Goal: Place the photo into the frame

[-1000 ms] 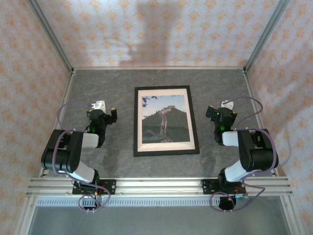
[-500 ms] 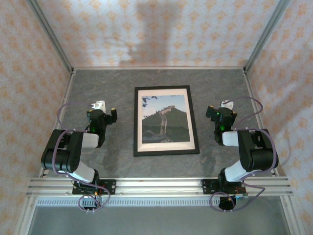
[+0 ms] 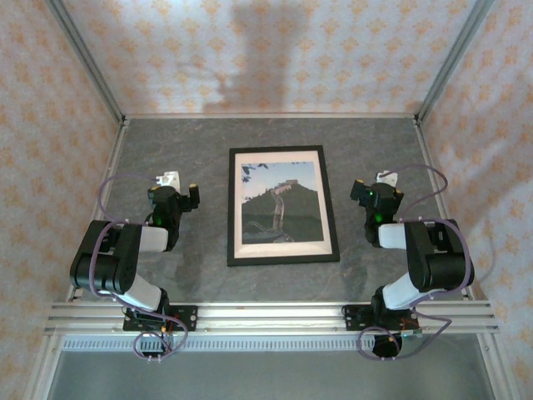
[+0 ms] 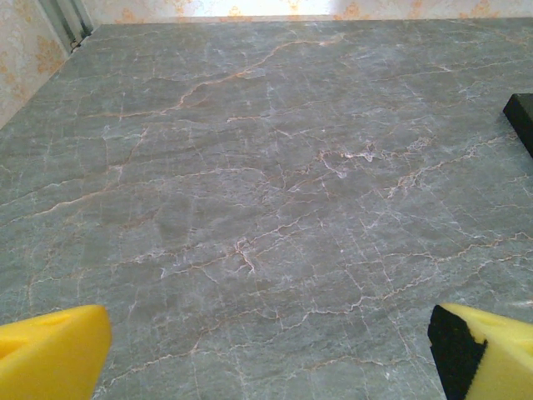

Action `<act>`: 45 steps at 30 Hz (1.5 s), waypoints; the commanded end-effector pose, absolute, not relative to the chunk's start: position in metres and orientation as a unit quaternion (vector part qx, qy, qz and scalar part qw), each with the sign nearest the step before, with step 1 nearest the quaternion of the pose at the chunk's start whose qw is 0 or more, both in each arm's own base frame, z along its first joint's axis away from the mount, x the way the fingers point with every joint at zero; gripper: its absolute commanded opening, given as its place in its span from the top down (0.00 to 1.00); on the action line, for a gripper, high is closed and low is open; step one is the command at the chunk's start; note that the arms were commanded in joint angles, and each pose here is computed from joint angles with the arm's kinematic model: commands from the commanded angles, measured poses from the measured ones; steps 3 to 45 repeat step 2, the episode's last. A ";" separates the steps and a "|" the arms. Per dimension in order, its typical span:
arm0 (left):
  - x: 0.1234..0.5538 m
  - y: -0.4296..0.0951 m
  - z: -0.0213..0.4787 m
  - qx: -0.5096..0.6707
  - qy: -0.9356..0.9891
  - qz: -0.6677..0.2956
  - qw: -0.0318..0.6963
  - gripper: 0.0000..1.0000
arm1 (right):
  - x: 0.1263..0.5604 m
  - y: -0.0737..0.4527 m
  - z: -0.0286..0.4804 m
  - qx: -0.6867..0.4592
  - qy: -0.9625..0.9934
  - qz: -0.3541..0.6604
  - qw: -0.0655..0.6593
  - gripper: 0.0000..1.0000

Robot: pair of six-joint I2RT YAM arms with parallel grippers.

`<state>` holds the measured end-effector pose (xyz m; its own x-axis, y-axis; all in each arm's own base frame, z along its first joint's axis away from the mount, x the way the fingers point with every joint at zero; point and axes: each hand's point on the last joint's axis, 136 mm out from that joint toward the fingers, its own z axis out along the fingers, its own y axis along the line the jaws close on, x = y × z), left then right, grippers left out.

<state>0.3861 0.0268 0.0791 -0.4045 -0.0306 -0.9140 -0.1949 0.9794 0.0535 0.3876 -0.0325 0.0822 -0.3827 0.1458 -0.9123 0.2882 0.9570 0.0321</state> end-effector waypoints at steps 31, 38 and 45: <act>0.394 0.023 0.096 -0.064 0.818 0.074 0.567 0.00 | 0.391 -0.035 0.091 0.141 0.816 -0.063 0.556 0.01; 0.394 0.023 0.096 -0.064 0.818 0.074 0.567 0.00 | 0.391 -0.035 0.091 0.141 0.816 -0.063 0.556 0.01; 0.394 0.023 0.096 -0.064 0.818 0.074 0.567 0.00 | 0.391 -0.035 0.091 0.141 0.816 -0.063 0.556 0.01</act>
